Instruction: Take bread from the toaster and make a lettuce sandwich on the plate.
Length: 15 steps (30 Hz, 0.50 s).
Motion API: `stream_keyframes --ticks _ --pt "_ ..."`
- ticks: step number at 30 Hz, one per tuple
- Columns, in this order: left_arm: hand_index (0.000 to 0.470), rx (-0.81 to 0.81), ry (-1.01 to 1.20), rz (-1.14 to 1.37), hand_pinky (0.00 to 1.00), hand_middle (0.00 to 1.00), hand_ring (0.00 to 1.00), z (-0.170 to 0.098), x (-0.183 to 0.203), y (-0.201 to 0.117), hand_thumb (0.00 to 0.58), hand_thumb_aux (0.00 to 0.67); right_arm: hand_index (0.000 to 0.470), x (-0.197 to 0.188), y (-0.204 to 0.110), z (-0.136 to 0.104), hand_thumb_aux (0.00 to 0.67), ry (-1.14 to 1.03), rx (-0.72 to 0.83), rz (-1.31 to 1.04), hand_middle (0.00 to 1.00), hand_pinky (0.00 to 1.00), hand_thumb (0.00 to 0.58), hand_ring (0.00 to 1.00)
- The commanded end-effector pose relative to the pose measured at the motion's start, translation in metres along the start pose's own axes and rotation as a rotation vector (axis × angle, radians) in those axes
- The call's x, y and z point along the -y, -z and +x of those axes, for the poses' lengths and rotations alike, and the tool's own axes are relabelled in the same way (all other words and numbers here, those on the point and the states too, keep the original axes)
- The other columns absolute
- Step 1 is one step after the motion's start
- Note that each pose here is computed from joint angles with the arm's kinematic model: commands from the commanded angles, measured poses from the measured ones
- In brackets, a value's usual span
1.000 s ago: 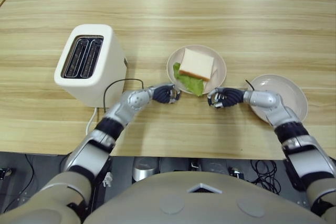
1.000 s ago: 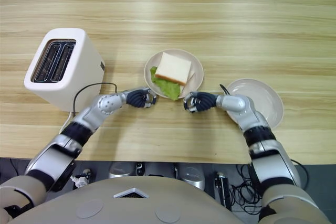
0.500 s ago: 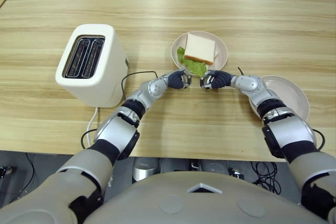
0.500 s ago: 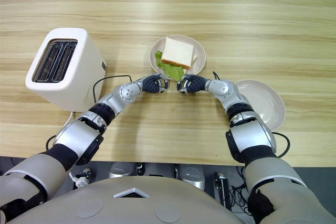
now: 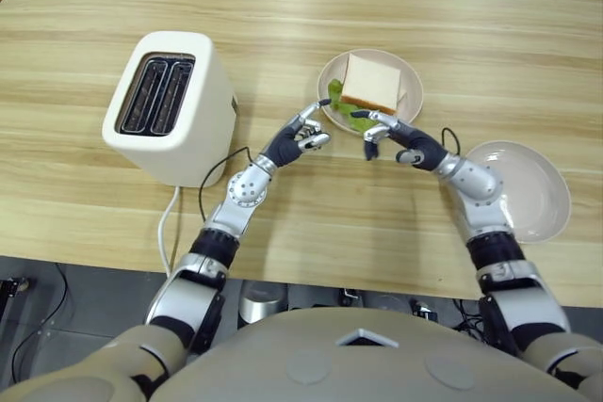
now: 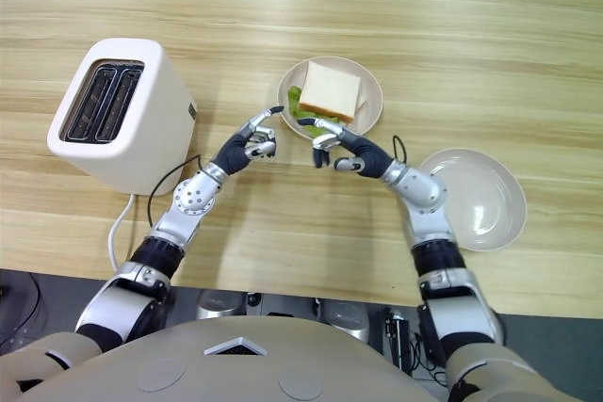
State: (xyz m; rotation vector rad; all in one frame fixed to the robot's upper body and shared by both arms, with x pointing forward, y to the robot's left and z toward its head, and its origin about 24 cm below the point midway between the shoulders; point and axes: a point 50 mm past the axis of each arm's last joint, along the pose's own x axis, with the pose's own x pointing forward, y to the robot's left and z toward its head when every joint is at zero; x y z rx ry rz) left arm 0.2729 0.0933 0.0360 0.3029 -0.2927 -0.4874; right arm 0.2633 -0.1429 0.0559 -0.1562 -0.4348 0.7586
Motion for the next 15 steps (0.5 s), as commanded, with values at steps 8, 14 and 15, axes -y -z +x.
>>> stream_keyframes --ticks 8,14,15 --pt "0.0 0.056 -0.283 -0.204 0.0 0.0 0.0 -0.008 -0.021 -0.009 0.0 0.0 0.0 0.007 0.004 0.011 0.0 0.539 0.072 0.061 0.0 0.0 0.0 0.0" --pt "0.0 0.088 -0.347 -0.183 0.0 0.0 0.0 -0.012 -0.029 -0.014 0.0 0.0 0.0 0.025 0.0 0.001 0.0 0.642 0.068 -0.076 0.0 0.0 0.0 0.0" --pt "0.0 0.085 -0.348 -0.179 0.0 0.0 0.0 -0.013 -0.028 -0.013 0.0 0.0 0.0 0.026 0.001 0.0 0.0 0.648 0.063 -0.085 0.0 0.0 0.0 0.0"
